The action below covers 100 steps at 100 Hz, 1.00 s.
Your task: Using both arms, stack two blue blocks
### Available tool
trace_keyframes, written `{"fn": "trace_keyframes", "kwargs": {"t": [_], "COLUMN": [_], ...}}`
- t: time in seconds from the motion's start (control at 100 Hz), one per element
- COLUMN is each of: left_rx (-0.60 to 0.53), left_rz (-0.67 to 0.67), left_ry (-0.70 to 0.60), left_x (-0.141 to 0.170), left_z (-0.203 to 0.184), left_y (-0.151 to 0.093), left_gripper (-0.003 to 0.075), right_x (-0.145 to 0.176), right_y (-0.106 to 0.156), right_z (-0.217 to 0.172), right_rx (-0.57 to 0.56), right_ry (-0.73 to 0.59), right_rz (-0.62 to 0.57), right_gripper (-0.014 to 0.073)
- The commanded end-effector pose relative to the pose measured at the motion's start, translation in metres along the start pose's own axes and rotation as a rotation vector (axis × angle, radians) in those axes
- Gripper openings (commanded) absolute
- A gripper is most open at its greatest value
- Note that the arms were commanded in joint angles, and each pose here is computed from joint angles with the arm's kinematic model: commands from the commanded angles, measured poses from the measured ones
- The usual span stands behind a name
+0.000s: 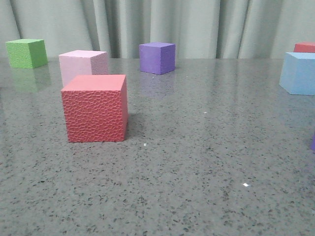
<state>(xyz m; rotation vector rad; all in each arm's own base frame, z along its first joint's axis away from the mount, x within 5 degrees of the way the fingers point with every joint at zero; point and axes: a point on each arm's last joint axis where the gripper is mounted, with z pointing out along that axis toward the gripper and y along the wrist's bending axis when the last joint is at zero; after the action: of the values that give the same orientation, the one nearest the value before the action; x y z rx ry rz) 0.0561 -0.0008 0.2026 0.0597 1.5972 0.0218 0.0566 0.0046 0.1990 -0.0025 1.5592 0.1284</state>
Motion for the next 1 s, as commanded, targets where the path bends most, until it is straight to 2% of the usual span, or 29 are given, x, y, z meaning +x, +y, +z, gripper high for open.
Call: {"fn": "trace_keyframes", "kwargs": {"t": [0.0, 0.35, 0.55, 0.7, 0.86, 0.99], "left_rx": [0.005, 0.005, 0.007, 0.007, 0.002, -0.007], "left_rz": [-0.012, -0.012, -0.013, -0.013, -0.025, -0.035], "left_ry": [-0.073, -0.073, -0.111, -0.162, -0.211, -0.151], "left_x": [0.005, 0.005, 0.001, -0.012, -0.038, -0.057], "left_z": [-0.001, -0.001, -0.001, -0.004, -0.01, -0.013], "left_y": [-0.001, -0.001, -0.001, -0.001, 0.001, 0.003], "left_gripper": [-0.0019, -0.0019, -0.0019, -0.0019, -0.0019, -0.0019], "right_x": [-0.015, -0.015, -0.023, -0.03, -0.052, -0.073], "right_y": [0.001, 0.001, 0.002, 0.002, 0.004, 0.005], "right_z": [-0.003, -0.004, -0.005, -0.006, -0.01, -0.012], "right_rx": [-0.006, -0.006, -0.016, -0.012, -0.01, -0.003], "right_ry": [-0.125, -0.129, -0.206, -0.19, -0.184, -0.136], "right_rz": [-0.011, -0.011, -0.011, -0.011, 0.005, 0.005], "right_gripper": [-0.0069, -0.0069, -0.0069, -0.0069, -0.0069, -0.0069]}}
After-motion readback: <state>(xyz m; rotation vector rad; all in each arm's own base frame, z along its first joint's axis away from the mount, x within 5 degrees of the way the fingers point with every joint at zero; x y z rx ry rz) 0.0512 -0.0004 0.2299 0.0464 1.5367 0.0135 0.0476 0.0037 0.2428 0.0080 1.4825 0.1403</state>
